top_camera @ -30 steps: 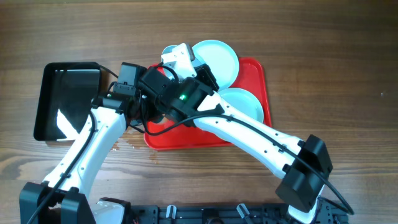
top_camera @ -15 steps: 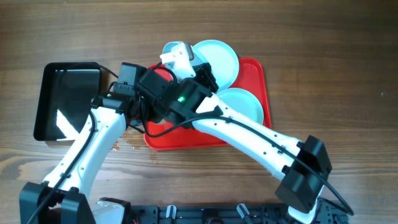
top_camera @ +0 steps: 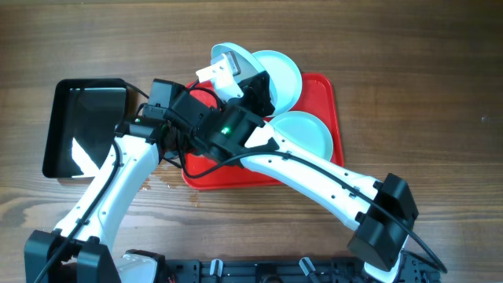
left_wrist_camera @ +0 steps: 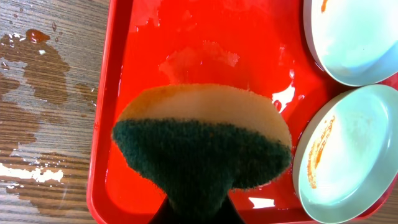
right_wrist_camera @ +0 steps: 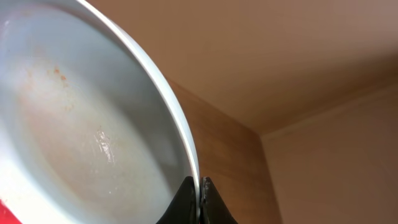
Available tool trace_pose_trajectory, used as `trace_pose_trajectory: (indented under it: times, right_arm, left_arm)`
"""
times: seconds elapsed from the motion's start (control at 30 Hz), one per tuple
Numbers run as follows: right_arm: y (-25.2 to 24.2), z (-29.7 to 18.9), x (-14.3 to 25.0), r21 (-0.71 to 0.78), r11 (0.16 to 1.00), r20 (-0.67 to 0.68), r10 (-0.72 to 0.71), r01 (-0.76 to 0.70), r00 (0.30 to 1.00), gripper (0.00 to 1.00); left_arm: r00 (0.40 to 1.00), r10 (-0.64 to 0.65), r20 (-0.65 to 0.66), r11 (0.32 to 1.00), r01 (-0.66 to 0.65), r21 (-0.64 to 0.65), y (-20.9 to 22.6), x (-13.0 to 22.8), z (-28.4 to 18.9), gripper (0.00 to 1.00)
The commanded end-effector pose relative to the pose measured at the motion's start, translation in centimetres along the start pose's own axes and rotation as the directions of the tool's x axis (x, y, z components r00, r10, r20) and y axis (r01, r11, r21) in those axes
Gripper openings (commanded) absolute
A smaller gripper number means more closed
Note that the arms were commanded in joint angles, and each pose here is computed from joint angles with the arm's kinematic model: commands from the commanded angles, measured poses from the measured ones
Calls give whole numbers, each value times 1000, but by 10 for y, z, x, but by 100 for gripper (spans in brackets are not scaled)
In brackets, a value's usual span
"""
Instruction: Clean dirty plates on tray and stack at the side
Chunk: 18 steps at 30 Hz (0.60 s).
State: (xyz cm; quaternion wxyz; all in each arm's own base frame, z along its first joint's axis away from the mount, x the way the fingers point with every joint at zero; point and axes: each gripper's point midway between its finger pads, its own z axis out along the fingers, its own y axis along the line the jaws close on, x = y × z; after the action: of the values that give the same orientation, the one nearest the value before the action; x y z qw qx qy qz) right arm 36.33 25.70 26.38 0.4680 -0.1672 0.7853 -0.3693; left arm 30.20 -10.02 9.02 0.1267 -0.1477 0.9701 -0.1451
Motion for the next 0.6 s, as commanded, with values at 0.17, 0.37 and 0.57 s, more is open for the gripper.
trace_pose_trajectory:
  times: [0.17, 0.37, 0.57]
  right_arm:
    - [56, 0, 19, -401, 905, -190, 70, -142, 979, 4]
    - [76, 17, 43, -584, 752, -403, 59, -306, 913, 4]
    - [85, 21, 58, -686, 540, -573, 11, -488, 819, 4]
  left_arm:
    - [1000, 10, 14, 1000, -10, -9, 1, -4, -8, 4]
    - [1000, 8, 12, 999, -7, -34, 6, -3, -8, 4]
    - [1000, 10, 14, 1000, -10, -28, 5, -3, -8, 4]
